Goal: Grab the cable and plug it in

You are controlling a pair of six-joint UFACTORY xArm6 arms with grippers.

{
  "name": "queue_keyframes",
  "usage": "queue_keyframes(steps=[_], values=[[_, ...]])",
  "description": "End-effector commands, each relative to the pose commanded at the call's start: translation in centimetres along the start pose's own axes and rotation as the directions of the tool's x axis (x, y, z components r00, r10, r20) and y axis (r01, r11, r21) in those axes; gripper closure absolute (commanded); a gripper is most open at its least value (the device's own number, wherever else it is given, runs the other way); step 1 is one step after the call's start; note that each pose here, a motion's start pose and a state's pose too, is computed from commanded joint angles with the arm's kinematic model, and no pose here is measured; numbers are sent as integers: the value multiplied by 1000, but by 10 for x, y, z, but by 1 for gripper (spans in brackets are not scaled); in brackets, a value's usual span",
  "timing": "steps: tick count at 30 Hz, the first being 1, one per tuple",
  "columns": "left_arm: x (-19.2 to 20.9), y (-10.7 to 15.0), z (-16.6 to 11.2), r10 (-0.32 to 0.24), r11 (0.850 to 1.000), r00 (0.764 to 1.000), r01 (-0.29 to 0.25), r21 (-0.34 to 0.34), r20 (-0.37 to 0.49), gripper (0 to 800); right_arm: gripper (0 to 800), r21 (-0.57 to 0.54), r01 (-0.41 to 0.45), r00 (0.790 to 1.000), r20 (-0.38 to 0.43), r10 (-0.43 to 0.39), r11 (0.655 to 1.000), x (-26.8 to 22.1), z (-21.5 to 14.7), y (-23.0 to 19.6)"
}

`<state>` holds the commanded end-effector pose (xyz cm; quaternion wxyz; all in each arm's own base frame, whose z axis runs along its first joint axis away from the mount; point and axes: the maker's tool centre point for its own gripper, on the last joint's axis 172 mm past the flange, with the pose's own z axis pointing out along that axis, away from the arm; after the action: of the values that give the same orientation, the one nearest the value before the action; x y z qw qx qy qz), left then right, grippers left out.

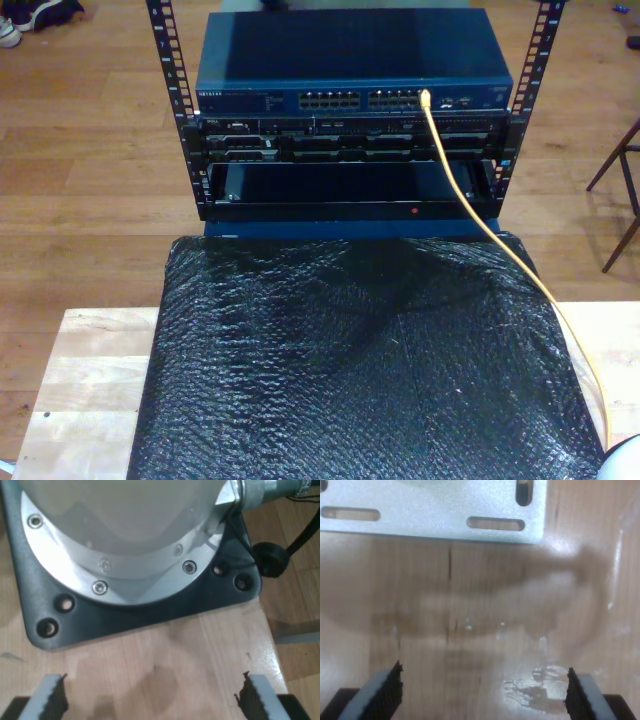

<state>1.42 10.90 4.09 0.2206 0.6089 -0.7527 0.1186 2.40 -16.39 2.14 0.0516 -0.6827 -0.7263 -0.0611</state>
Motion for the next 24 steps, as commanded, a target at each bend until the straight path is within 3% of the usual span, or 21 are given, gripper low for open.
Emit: queue_keyframes(steps=[5, 24], values=[[0, 0, 0, 0, 1000, 1000, 0, 0, -2, 0, 0, -5, 38, 999, 37, -38, 999, -5, 3, -2], [0, 0, 0, 0, 1000, 1000, 0, 0, 0, 0, 0, -28, 15, 999, 37, -14, 999, -5, 4, -1]])
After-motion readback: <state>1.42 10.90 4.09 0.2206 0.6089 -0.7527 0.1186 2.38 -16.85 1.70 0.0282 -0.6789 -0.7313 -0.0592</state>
